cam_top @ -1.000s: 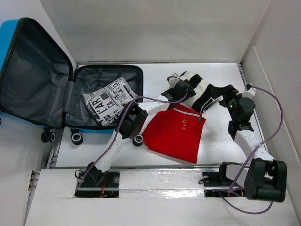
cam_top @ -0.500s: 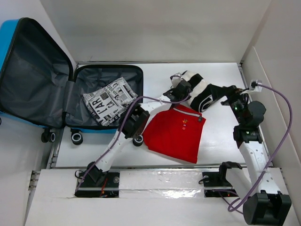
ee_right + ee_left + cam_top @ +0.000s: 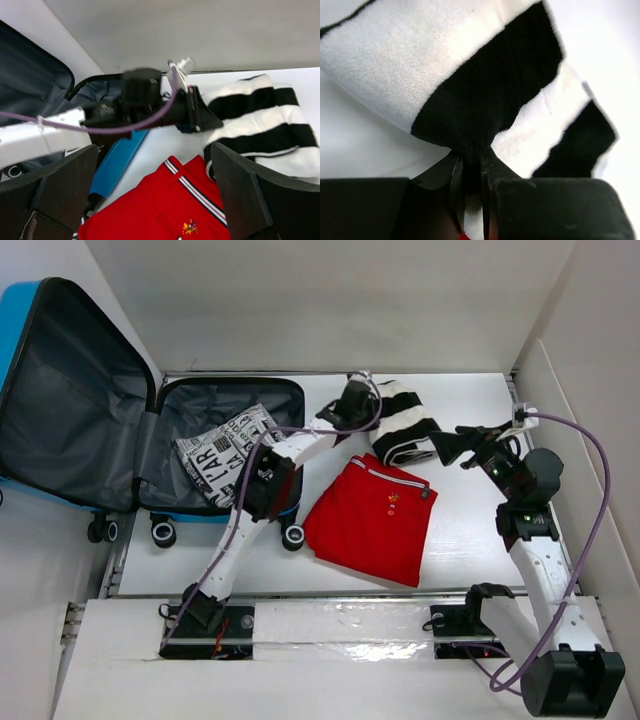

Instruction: Pack the luggage

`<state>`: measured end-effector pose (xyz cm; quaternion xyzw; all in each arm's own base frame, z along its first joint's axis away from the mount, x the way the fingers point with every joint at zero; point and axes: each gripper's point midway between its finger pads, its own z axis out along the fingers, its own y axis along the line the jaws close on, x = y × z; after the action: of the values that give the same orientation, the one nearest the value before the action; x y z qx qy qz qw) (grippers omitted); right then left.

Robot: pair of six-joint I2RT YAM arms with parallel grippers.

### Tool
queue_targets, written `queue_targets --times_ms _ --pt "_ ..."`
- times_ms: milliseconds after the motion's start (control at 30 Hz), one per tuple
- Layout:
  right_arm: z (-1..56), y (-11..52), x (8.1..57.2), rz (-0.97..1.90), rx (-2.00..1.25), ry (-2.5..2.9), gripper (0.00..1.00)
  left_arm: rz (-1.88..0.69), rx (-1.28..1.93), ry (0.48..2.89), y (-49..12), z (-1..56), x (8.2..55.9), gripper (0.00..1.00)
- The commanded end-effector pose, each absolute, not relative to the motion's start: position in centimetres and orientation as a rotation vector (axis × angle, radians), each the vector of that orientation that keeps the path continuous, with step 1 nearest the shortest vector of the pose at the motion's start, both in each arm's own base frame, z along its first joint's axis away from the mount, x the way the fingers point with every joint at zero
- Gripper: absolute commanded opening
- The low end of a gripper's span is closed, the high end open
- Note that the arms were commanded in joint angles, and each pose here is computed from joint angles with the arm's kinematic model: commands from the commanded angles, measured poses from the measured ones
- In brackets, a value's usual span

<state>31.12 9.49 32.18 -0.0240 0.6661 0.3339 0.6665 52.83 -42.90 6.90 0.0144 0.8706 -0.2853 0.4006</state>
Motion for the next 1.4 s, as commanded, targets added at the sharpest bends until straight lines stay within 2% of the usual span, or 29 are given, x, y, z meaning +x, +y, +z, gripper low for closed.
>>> queue_targets --times_ms 0,33,100,133,200,233,267,367,400,467,567,633,800,900,933,967,1000,1033,1067,1100,1133,1200,1300,1333,1367 --pt "32.8 9.7 31.0 0.739 -0.093 1.476 1.0 -0.811 0.168 1.923 -39.0 25.9 54.2 0.0" --pt "32.6 9.6 31.1 0.733 -0.088 1.479 1.0 -0.794 0.155 1.893 -36.3 28.5 54.8 0.0" --pt "32.0 9.4 31.5 0.719 -0.07 1.495 1.0 -0.776 0.174 1.92 -33.5 28.9 54.4 0.0" --pt "31.8 9.3 31.6 0.718 -0.066 1.501 1.0 -0.749 0.148 1.875 -30.3 32.0 54.2 0.0" --pt "31.4 8.9 31.9 0.707 -0.05 1.504 1.0 -0.698 0.125 1.91 -26.6 31.0 54.0 0.0" --pt "31.0 8.9 32.0 0.705 -0.044 1.509 1.0 -0.677 0.074 1.869 -22.8 33.4 53.8 0.0" --pt "30.8 8.8 32.2 0.705 -0.036 1.512 1.0 -0.706 0.043 1.909 -21.4 31.7 53.2 0.0" --pt "30.1 8.4 32.7 0.713 -0.02 1.526 1.0 -0.655 -0.076 1.875 -14.8 33.0 51.9 0.0" --pt "29.8 8.8 32.8 0.732 -0.033 1.534 1.0 -0.639 -0.138 1.94 -13.2 29.7 51.0 0.0" --pt "29.5 8.6 32.9 0.735 -0.03 1.542 1.0 -0.63 -0.207 1.894 -10.3 30.2 49.4 0.0" --pt "29.2 8.9 33.0 0.755 -0.038 1.543 1.0 -0.601 -0.401 1.988 -5.1 23.1 46.0 0.0" --pt "29.0 9.0 33.1 0.762 -0.043 1.55 1.0 -0.58 -0.508 1.999 -1.8 21.3 44.6 0.0" --pt "28.8 8.8 33.2 0.746 -0.042 1.556 1.0 -0.557 -0.644 2.108 -0.6 14.7 39.8 0.0" --pt "28.2 8.6 33.7 0.705 -0.023 1.581 1.0 -0.552 -0.711 2.148 -0.7 13.6 38.3 0.0" --pt "28.1 8.9 33.7 0.704 -0.033 1.589 0.98 -0.521 -0.743 2.141 0.0 13.5 37.8 0.07" --pt "28.4 8.8 33.8 0.692 -0.041 1.588 0.96 -0.459 -0.782 2.143 0.8 13.0 37.3 0.23" --pt "27.8 9.2 33.9 0.681 -0.051 1.613 0.86 -0.431 -0.818 2.146 1.2 12.4 36.7 0.36" --pt "27.6 9.4 34.1 0.672 -0.053 1.623 0.75 -0.407 -0.831 2.117 1.6 13.1 36.4 0.57" --pt "27.6 9.6 34.3 0.662 -0.058 1.628 0.61 -0.381 -0.851 2.091 2.0 13.5 36.3 0.66" --pt "26.6 10.2 34.7 0.642 -0.066 1.665 0.38 -0.388 -0.87 2.063 2.1 14.0 36.1 0.71" --pt "26.1 10.4 35.0 0.63 -0.07 1.686 0.27 -0.397 -0.856 2.008 2.1 15.8 36.0 0.75" --pt "25.3 10.9 35.8 0.588 -0.084 1.726 0.06 -0.393 -0.846 1.924 2.5 18.2 36.1 0.78" --pt "23.3 12.9 37.0 0.587 -0.125 1.786 0.08 -0.419 -0.793 1.774 2.3 22.8 36.0 0.79" --pt "21.7 13.7 37.5 0.593 -0.144 1.823 0.13 -0.449 -0.741 1.743 0.7 24.4 35.7 0.76" --pt "21.2 13.8 37.8 0.597 -0.149 1.834 0.25 -0.452 -0.713 1.699 0.1 25.5 35.8 0.73"
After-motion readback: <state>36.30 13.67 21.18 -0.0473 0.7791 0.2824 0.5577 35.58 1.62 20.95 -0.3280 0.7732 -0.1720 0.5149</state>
